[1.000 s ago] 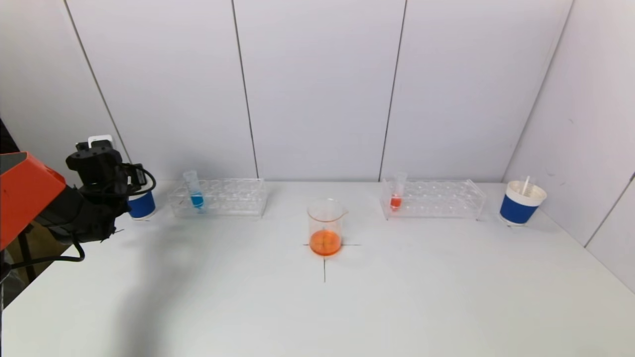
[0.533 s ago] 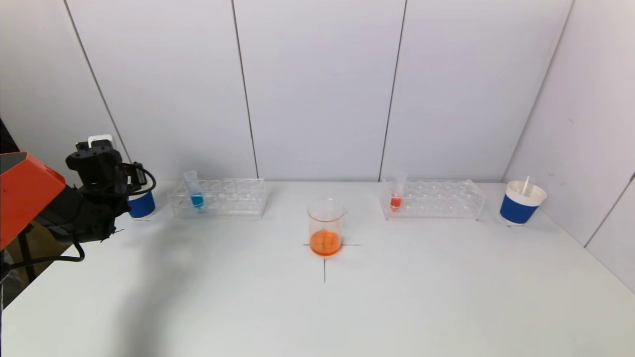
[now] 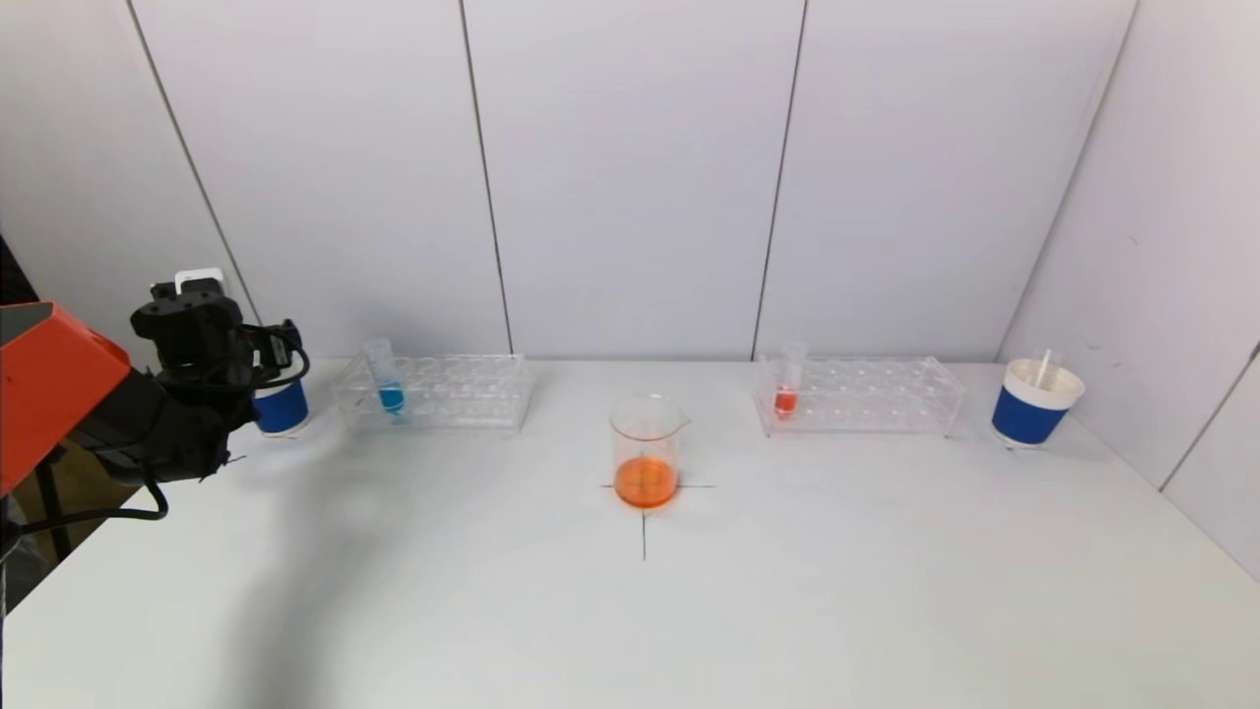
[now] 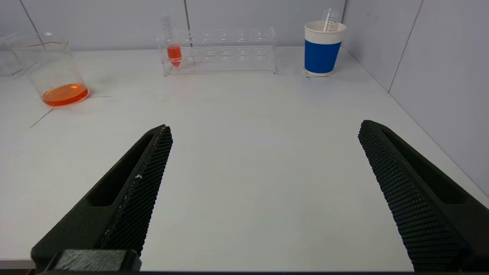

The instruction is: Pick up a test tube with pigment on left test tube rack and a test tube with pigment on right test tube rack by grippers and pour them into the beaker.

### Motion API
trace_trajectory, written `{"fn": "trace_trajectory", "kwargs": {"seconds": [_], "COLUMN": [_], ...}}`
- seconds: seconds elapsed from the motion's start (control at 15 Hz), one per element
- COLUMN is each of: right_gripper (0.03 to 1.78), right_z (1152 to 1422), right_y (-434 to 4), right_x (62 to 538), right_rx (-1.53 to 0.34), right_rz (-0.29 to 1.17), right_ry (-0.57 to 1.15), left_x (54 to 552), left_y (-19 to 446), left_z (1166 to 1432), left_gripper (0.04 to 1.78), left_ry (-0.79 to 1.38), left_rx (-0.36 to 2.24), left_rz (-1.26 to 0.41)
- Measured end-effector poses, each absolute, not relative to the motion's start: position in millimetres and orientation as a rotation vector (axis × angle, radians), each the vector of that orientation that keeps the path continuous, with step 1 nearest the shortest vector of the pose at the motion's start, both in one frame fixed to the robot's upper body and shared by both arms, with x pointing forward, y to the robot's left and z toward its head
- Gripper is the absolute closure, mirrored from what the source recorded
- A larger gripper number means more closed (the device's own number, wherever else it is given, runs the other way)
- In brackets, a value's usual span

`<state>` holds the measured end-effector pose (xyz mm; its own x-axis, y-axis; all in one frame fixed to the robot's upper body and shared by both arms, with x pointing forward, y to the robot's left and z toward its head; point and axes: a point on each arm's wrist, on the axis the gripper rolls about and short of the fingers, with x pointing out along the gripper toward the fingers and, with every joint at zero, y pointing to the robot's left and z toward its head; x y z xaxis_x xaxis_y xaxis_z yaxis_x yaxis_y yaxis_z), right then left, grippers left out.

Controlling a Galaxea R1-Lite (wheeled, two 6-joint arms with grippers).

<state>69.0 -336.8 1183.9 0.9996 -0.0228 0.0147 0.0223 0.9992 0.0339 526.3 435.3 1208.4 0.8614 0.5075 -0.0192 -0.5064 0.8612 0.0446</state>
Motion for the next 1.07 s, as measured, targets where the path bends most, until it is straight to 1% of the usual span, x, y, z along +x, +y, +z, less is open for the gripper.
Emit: {"fn": "trace_trajectory", "kwargs": {"seconds": [0.27, 0.47, 0.73, 1.07], "right_gripper": [0.04, 0.04, 0.04, 0.04], "right_z": [1183.9, 1183.8, 1183.9, 1183.9], "right_y": [-336.8, -336.8, -336.8, -336.8], "right_x": [69.0, 69.1, 69.0, 69.0], "right_rx": [0.033, 0.034, 0.034, 0.034], "right_rz": [-0.023, -0.023, -0.023, -0.023], "right_ry": [-0.015, -0.015, -0.015, -0.015], "left_x": [525.7, 522.7, 508.1, 468.9], "left_y": [435.2, 434.5, 423.6, 380.9], "left_z": [1211.1, 1220.5, 1248.8, 1297.1], "left_gripper": [0.05, 0.05, 0.05, 0.05], "left_ry": [0.025, 0.011, -0.017, -0.047], "left_rx": [0.038, 0.037, 0.038, 0.038], "left_rz": [0.532, 0.531, 0.509, 0.409]}}
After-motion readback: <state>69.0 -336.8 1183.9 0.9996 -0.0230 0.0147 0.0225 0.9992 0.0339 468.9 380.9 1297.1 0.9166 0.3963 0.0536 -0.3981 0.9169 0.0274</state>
